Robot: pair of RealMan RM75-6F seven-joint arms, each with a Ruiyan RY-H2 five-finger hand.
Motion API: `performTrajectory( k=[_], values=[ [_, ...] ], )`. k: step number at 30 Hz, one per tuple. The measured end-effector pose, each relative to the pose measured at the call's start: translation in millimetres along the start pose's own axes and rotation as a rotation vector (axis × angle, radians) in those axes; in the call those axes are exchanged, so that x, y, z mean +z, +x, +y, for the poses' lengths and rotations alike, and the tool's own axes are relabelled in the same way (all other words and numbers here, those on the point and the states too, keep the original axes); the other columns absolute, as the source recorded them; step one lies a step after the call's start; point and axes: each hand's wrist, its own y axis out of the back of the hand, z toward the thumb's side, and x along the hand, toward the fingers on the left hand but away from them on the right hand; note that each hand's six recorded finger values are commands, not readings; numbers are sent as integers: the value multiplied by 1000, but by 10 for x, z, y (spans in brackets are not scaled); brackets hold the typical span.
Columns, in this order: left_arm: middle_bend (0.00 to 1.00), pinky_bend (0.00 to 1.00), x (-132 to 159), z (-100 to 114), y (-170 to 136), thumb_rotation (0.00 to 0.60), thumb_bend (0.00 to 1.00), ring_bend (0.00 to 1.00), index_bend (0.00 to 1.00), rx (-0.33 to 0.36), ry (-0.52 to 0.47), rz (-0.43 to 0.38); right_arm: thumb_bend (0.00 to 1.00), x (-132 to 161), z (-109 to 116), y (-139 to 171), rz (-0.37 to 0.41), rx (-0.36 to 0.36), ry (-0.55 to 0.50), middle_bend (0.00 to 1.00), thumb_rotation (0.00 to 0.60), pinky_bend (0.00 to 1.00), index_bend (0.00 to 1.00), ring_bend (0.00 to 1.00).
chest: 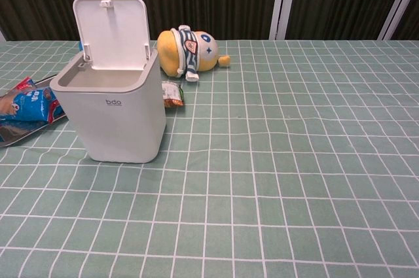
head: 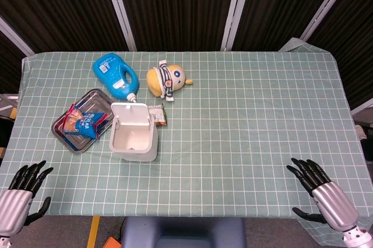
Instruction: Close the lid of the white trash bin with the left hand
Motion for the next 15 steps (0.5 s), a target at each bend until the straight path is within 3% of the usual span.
performTrajectory(
  k=[9, 12, 13, 15],
  values=[
    [0, 31, 82, -13, 78, 600, 454, 0, 95, 10, -45, -22, 250, -37, 144, 58, -20, -81, -6, 0, 600, 0, 0, 0],
    [18, 219, 164, 84, 225, 600, 464, 26, 90, 42, -62, -39, 250, -52, 195, 92, -27, -108, -10, 0, 600, 0, 0, 0],
    [83, 331, 192, 124, 279, 600, 473, 94, 86, 53, -66, -42, 250, -57, 206, 98, -30, -115, -12, 0, 600, 0, 0, 0],
    [311, 567, 268, 239, 423, 600, 490, 305, 79, 84, -76, -42, 250, -66, 223, 102, -36, -129, -11, 0, 600, 0, 0, 0]
  ],
)
